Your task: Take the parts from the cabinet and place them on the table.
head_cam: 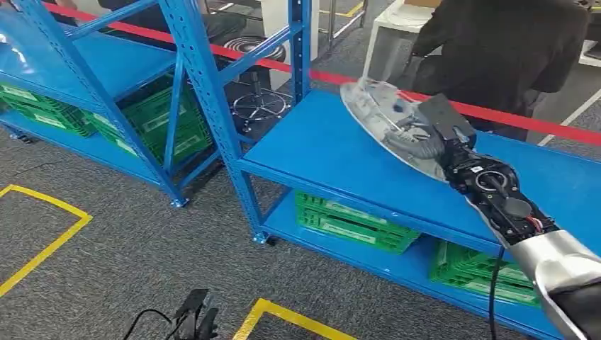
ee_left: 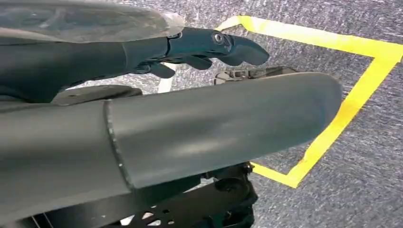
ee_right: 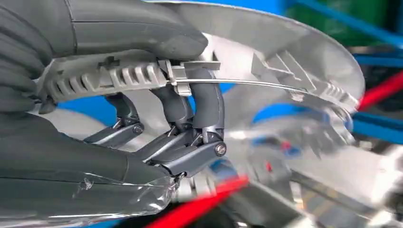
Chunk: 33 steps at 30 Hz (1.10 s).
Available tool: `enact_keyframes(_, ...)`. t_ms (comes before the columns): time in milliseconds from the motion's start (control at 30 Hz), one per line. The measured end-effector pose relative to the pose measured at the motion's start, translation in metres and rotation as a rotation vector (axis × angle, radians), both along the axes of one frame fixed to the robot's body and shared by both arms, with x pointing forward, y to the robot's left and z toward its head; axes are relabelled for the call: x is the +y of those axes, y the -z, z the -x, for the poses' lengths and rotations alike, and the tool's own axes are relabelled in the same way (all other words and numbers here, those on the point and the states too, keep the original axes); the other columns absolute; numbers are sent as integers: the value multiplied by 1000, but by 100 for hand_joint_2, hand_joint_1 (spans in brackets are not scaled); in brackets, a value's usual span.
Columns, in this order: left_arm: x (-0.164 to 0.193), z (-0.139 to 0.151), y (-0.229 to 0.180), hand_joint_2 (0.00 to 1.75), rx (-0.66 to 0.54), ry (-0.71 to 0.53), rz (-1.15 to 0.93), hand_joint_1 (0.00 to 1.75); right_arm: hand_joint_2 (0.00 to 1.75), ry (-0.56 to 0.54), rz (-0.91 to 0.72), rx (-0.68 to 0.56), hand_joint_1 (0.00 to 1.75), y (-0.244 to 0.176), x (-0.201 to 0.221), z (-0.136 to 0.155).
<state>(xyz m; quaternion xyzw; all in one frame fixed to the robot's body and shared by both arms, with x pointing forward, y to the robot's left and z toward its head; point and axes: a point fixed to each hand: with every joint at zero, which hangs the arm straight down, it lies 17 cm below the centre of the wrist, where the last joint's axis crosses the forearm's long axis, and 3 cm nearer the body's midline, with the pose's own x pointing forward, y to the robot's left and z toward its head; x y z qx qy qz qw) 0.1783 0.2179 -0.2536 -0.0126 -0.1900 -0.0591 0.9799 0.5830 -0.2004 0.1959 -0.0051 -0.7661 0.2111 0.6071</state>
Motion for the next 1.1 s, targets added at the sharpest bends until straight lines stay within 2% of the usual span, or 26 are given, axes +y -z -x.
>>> enact_keyframes(167,0,1,0,0,2,2,-1,0,175,-15,-65,-83,175,-37,7,5)
enact_keyframes(500,-1,3,1,0,4,9,-1,0,175,-57,-161,-192,175,-86,19,24)
enact_keyframes(933,-1,3,1,0,4,11,-1,0,175,-72,-218,-262,175,-116,19,37)
enact_keyframes(1100,-1,4,1,0,6,15,-2,0,175,-100,-296,-276,175,-126,18,47)
